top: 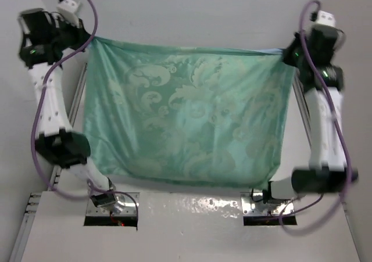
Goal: Put the pillow into the pillowcase
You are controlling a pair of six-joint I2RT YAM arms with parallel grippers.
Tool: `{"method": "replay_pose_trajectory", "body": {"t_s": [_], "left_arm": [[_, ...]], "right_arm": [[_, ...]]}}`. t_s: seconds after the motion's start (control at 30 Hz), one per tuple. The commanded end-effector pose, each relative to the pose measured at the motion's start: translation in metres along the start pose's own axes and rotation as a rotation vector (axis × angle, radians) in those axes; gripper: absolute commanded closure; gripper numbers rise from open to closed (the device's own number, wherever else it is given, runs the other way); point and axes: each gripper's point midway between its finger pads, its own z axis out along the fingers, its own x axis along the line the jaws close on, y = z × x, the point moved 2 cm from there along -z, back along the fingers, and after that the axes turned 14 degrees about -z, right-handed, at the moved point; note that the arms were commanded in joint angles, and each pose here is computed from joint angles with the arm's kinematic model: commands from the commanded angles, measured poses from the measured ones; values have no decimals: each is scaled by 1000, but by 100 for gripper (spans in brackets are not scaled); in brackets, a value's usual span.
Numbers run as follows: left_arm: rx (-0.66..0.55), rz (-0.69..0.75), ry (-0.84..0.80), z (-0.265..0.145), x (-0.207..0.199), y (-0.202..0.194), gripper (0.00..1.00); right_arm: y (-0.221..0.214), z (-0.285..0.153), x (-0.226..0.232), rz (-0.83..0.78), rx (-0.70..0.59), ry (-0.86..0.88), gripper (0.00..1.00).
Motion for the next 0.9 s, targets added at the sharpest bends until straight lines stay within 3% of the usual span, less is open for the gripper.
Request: {"method": "replay_pose_trajectory", "body": {"t_s": [0.0, 0.03, 0.07, 0.1, 0.13, 0.17, 0.2, 0.23, 0.27, 0.3, 0.33, 0.4, 0.5, 0.6, 0.63, 0.7, 0.73, 0.87], "left_arm": [[179, -108, 233, 78, 86, -86, 100], [285, -232, 305, 115, 118, -143, 99], [277, -252, 353, 134, 137, -151, 83], [198, -229, 460, 132, 159, -118, 57], [240, -268, 510, 152, 177, -153, 37], [242, -247, 547, 149, 181, -152, 2], [302, -252, 567, 154, 185, -186, 0], [277, -234, 560, 141, 178, -170, 0], [274, -225, 554, 137, 177, -173, 0], [345, -236, 544, 132, 171, -200, 0], [351, -211, 540, 124, 168, -194, 0], [411, -226, 529, 111, 164, -202, 0], [481, -261, 455, 97, 147, -214, 0], [534, -253, 397, 74, 124, -225, 0], [595, -272, 375, 67, 114, -251, 0], [613, -259, 326, 55, 98, -255, 0], [673, -282, 299, 47, 87, -279, 0], [757, -290, 240, 22, 59, -315, 0]], "right_arm": [[-35, 127, -17, 11, 135, -132, 96], [-39, 179, -21, 22, 182, -176, 49], [-44, 204, -23, 22, 208, -198, 48], [-55, 217, -30, 5, 275, -250, 8], [-8, 219, -35, 28, 151, -280, 1], [-40, 242, -34, 39, 220, -295, 1], [-38, 238, -34, 47, 223, -299, 1], [-85, 242, -22, 17, 345, -270, 1], [-50, 205, -18, 7, 266, -246, 1], [-42, 203, -12, -5, 172, -235, 1], [-104, 196, -3, -72, 284, -223, 1], [-88, 157, -2, -61, 223, -219, 1], [-113, 118, 4, -49, 299, -177, 1], [-166, 79, 13, -49, 402, -96, 1], [-175, 70, 15, -41, 413, -76, 1], [-198, 44, 21, -14, 430, -30, 1], [-207, 36, 22, -10, 439, -15, 1], [-259, 0, 22, 0, 482, 5, 1]]}}
